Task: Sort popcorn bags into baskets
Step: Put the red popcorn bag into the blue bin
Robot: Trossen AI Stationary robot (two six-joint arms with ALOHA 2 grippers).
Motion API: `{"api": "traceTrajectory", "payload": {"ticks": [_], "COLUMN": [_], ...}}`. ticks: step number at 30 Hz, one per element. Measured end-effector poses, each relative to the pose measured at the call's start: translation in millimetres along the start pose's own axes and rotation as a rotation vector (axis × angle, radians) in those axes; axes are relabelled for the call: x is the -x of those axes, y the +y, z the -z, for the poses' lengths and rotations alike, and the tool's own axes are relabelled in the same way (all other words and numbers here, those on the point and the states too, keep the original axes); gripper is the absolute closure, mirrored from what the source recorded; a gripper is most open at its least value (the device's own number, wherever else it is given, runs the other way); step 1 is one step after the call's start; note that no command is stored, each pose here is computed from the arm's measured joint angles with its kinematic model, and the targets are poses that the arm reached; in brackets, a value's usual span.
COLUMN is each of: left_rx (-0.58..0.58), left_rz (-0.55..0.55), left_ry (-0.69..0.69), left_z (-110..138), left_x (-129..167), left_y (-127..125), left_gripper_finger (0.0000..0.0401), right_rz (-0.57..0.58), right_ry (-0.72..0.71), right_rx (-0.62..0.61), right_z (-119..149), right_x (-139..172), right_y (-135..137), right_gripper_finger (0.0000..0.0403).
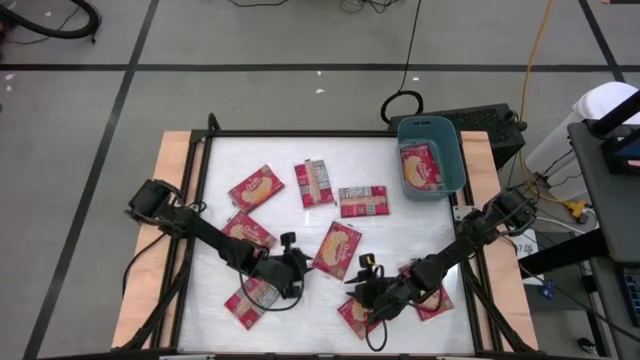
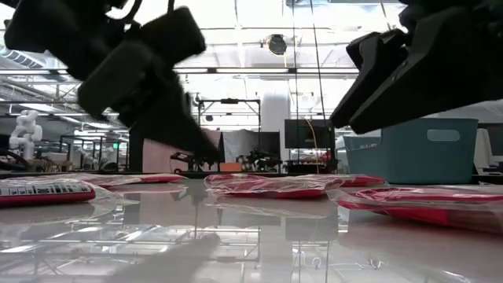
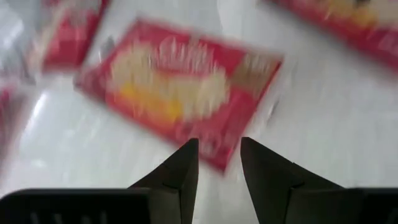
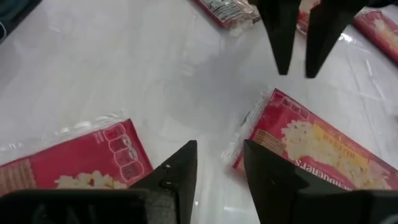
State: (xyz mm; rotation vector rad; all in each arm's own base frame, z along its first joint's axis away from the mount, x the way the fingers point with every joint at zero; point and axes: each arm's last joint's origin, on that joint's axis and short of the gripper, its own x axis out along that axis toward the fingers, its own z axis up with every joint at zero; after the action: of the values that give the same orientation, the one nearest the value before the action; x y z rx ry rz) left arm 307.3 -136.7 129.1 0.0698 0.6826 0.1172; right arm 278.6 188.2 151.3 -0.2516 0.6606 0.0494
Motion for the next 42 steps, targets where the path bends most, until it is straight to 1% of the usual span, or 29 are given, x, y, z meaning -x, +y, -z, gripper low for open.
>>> {"api": "traceTrajectory", "payload": {"ticks": [3,5,7,10,12,14,17,19,22,25,27,32,37,39,42], "left_rx": [0.012,0.008,0.000,-0.004,0.010,0.004,0.007,0.005,0.013,0.009,0.025,0.041,0.050,0.050,0.052], "left_rz": [-0.015,-0.022,-0.027,-0.039,-0.041,-0.043,-0.036,-0.038,-0.040,-0.029,-0.009,0.006,0.005,0.006,0.006], "left_ry": [0.059,0.079,0.086,0.099,0.088,0.086,0.043,0.040,0.026,0.031,0.008,0.012,0.019,0.020,0.021], "left_z": [6,8,10,12,11,11,7,7,6,9,8,14,16,16,16], "left_x": [0,0,-2,-5,-8,-10,-14,-17,-22,-26,-32,-39,-40,-40,-41], "left_y": [2,2,3,7,8,8,9,11,14,15,15,13,12,12,12], "left_gripper_finger": [0.0277,0.0277,0.0277,0.0277,0.0277,0.0277,0.0277,0.0277,0.0277,0.0277,0.0277,0.0277,0.0277,0.0277,0.0277], "right_rz": [0.000,0.008,0.024,0.074,0.103,0.108,0.105,0.082,0.037,0.039,0.039,0.006,0.010,0.009,-0.010], "right_ry": [0.000,0.018,0.038,0.068,0.084,0.118,0.157,0.170,0.173,0.178,0.180,0.189,0.189,0.188,0.187], "right_rx": [0.026,0.083,0.149,0.206,0.223,0.281,0.391,0.440,0.442,0.451,0.467,0.569,0.662,0.668,0.666], "right_z": [0,3,8,12,13,16,18,19,19,19,19,20,19,18,18], "right_x": [-1,-5,-12,-20,-24,-25,-26,-27,-30,-31,-32,-34,-35,-36,-37], "right_y": [1,0,-1,-8,-12,-16,-21,-23,-26,-29,-30,-34,-36,-38,-40], "right_gripper_finger": [0.0265,0.0252,0.0235,0.0211,0.0201,0.0198,0.0204,0.0212,0.0225,0.0235,0.0238,0.0241,0.0244,0.0253,0.0282]}}
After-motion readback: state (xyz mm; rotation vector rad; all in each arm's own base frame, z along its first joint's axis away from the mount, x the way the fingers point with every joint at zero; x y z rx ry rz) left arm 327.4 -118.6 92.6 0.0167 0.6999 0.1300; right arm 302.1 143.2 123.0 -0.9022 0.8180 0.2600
